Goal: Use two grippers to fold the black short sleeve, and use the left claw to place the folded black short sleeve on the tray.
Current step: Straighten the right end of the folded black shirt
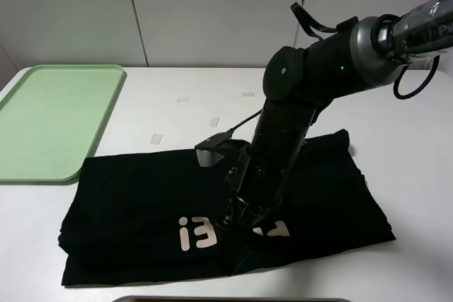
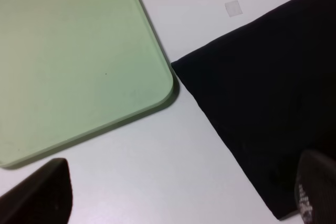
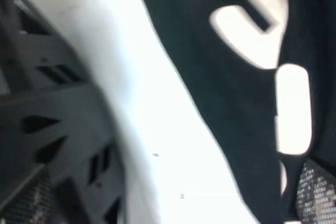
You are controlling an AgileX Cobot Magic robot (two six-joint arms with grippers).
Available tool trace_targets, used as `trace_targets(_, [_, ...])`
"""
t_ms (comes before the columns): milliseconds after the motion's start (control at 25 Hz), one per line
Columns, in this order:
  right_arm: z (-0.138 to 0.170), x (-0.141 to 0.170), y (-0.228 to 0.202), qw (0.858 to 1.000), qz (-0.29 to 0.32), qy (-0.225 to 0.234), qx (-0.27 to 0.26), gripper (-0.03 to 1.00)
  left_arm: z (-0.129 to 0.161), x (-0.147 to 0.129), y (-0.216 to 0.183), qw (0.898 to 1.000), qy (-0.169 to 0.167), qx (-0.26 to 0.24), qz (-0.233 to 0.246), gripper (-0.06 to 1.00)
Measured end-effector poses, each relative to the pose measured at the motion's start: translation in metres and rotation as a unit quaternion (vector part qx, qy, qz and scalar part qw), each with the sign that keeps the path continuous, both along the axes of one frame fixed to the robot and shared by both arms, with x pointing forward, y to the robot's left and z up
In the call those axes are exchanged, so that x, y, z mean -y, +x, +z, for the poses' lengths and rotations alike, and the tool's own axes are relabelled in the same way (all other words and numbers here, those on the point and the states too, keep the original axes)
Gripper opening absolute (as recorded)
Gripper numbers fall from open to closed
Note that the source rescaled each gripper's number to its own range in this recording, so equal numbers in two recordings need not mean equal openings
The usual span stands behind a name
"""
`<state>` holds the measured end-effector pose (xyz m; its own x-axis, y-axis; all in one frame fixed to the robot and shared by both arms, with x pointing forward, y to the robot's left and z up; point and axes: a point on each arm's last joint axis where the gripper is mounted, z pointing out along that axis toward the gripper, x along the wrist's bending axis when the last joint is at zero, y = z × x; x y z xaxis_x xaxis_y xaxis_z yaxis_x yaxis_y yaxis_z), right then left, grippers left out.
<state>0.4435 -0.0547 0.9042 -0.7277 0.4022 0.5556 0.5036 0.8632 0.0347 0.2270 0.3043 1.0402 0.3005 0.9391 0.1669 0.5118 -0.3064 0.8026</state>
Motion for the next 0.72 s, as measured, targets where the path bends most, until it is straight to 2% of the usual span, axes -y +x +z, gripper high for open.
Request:
trace_targets(200, [0.004,-0.006,-0.009,0.999,-0.008,0.009,-0.041,1.0,0.0,0.0,0.0,1.0,0.0,0.0,0.0,0.84])
trace_targets(400, [0.006,-0.004,-0.014,0.998,0.005,-0.001,-0.068,1.0,0.0,0.0,0.0,1.0,0.0,0.0,0.0,0.84])
trace_targets(480, [0.008,-0.001,-0.013,0.999,0.016,-0.007,-0.049,1.0,0.0,0.0,0.0,1.0,0.0,0.0,0.0,0.84])
trace_targets(600, [0.017,0.005,-0.003,1.0,0.018,-0.004,0.015,1.0,0.0,0.0,0.0,1.0,0.0,0.0,0.0,0.84])
trace_targets(720, [0.033,0.015,0.016,0.996,-0.03,0.015,0.085,1.0,0.0,0.0,0.0,1.0,0.0,0.0,0.0,0.84])
